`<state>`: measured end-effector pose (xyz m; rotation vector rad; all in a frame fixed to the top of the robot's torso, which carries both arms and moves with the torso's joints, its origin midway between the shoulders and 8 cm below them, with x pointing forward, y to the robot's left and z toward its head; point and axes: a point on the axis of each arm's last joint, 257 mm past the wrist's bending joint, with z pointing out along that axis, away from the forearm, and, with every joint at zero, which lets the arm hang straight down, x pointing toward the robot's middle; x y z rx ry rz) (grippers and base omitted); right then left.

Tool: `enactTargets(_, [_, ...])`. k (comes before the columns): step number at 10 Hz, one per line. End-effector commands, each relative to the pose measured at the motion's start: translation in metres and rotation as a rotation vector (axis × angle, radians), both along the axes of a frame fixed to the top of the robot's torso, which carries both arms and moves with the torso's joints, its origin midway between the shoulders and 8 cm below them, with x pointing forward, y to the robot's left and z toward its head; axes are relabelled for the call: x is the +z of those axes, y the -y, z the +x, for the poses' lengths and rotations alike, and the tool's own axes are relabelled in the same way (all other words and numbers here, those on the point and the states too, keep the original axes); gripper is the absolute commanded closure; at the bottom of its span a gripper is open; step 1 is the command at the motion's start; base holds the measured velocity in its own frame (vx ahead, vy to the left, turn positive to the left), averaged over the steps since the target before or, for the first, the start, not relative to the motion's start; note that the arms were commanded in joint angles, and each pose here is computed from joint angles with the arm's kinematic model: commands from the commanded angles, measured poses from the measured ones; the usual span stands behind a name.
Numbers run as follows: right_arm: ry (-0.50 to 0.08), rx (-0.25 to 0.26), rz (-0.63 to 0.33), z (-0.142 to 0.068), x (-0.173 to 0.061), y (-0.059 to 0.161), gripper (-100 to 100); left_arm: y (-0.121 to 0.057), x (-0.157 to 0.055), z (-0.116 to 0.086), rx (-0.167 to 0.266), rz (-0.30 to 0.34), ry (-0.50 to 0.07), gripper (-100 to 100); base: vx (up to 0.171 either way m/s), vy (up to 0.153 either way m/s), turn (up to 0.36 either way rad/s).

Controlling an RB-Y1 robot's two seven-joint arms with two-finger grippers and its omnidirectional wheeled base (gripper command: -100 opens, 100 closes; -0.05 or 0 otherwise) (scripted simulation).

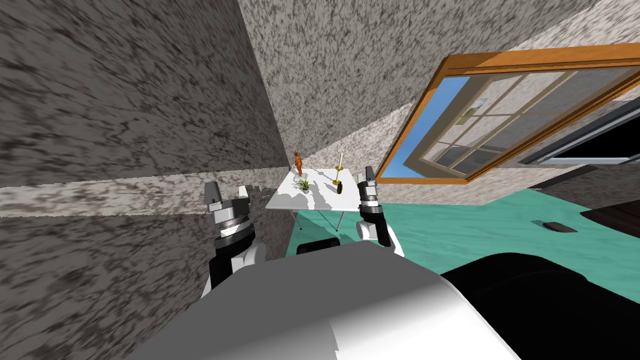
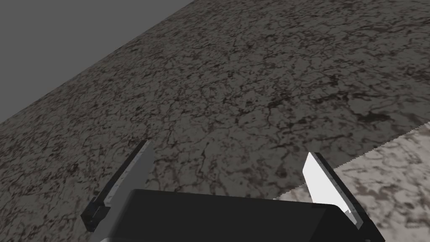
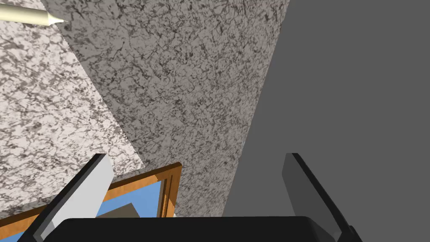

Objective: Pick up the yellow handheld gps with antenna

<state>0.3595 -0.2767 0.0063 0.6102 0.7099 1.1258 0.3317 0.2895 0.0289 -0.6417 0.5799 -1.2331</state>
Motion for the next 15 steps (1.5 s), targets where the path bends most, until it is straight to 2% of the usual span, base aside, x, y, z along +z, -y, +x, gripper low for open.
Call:
enactTargets(1, [-0.026, 0.007, -0.060, 0.006, -0.005, -0.004, -100, 0.000, 0.000, 0.000, 0.000, 0.000, 0.000, 0, -0.019, 0.000, -0.037])
enactTargets(4, [-0.075, -0.003, -0.155, 0.021, -0.018, -0.008, -100, 0.000, 0.000, 0.000, 0.000, 0.000, 0.000, 0, -0.047, -0.002, -0.045])
enactTargets(7, [-0.139, -0.035, -0.258, 0.040, -0.035, -0.008, -100, 0.000, 0.000, 0.000, 0.000, 0.000, 0.000, 0, -0.056, 0.004, -0.060])
enactTargets(15, [-0.355, -0.177, -0.526, 0.107, -0.099, 0.006, -100, 0.000, 0.000, 0.000, 0.000, 0.000, 0.000, 0, -0.061, 0.010, -0.081])
